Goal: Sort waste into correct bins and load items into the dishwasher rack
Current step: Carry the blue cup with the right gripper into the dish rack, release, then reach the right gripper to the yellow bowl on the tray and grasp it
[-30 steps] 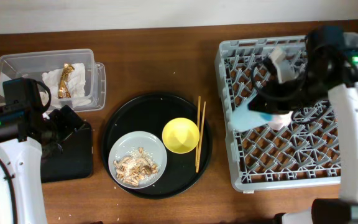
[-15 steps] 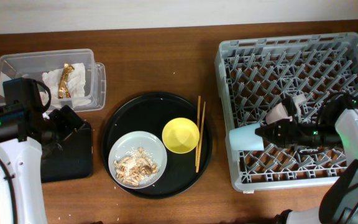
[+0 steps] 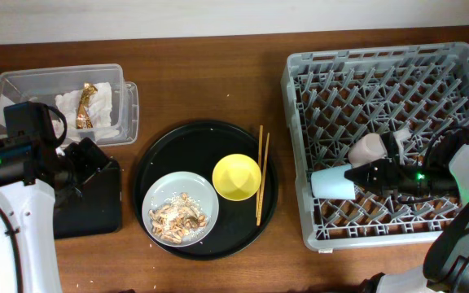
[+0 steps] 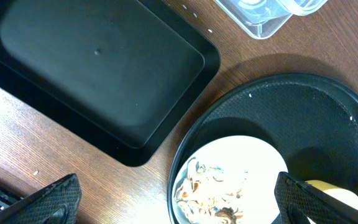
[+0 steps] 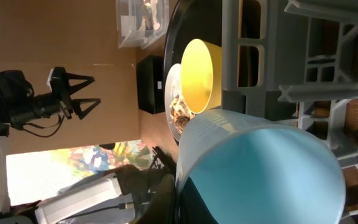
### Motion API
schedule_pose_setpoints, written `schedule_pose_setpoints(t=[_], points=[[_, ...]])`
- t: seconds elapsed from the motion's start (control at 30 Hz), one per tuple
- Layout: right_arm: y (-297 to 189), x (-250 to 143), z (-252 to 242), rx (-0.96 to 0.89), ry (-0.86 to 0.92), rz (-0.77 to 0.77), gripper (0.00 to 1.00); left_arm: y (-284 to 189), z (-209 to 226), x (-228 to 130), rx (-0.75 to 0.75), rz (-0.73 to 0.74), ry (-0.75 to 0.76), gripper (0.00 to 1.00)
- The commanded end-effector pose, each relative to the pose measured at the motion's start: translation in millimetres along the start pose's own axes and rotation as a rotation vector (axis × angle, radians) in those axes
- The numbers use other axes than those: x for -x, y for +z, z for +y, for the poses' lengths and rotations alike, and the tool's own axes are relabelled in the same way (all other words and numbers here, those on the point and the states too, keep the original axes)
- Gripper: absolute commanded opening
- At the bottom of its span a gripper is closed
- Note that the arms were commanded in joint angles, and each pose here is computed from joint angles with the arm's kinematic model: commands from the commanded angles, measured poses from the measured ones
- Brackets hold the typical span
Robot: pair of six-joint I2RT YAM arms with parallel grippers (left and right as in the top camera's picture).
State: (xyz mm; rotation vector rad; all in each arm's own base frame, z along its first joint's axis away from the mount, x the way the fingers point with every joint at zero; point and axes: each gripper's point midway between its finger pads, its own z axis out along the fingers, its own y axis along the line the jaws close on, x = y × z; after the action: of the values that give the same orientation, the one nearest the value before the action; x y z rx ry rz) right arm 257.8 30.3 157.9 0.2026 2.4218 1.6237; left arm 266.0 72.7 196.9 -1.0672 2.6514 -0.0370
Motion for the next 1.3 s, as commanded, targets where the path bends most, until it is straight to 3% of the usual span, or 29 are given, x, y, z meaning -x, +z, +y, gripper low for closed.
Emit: schedule_pose_setpoints(t=[0.0, 0.07, 0.13, 0.33, 0.57, 0.77, 0.93, 1.1, 1.27], points=[[0.7, -8.4, -12.5, -0.05, -0.009, 0.045, 0.04, 0.9, 2.0, 1.1, 0.008, -0.002, -0.017, 0.99], [0.1, -11.9, -17.0, -0.075, -0.008, 0.067, 0.05, 0.9, 2.0, 1.2, 0.008, -0.002, -0.017, 0.99], [-0.6, -15.0, -22.5, -0.107, 0.036, 0.085, 0.15, 1.0, 2.0, 1.1, 0.008, -0.002, -0.017, 0.99], [-4.7, -10.7, -24.9, -0.13, 0.093, 0.071, 0.26, 0.9, 2.0, 1.2, 0.008, -0.002, -0.017, 0.99], [-37.0, -6.9, -35.3, -0.396, 0.212, 0.061, 0.27, 0.9, 2.0, 1.2, 0.008, -0.002, -0.017, 0.99], [-67.6, -22.8, -29.8, -0.66, 0.286, -0.034, 0.27, 1.0, 2.0, 1.1, 0.008, -0.002, -0.017, 0.99], [-75.8, -31.8, 3.9, -0.725, 0.204, -0.169, 0.27, 1.0, 2.0, 1.1, 0.008, -0.002, -0.017, 0.99], [-58.6, -32.0, 28.6, -0.726, 0.096, -0.193, 0.27, 0.9, 2.0, 1.1, 0.008, -0.002, -0.017, 0.99], [9.6, -37.0, 70.2, -0.587, -0.171, -0.02, 0.27, 0.9, 2.0, 1.1, 0.008, -0.002, -0.017, 0.99]])
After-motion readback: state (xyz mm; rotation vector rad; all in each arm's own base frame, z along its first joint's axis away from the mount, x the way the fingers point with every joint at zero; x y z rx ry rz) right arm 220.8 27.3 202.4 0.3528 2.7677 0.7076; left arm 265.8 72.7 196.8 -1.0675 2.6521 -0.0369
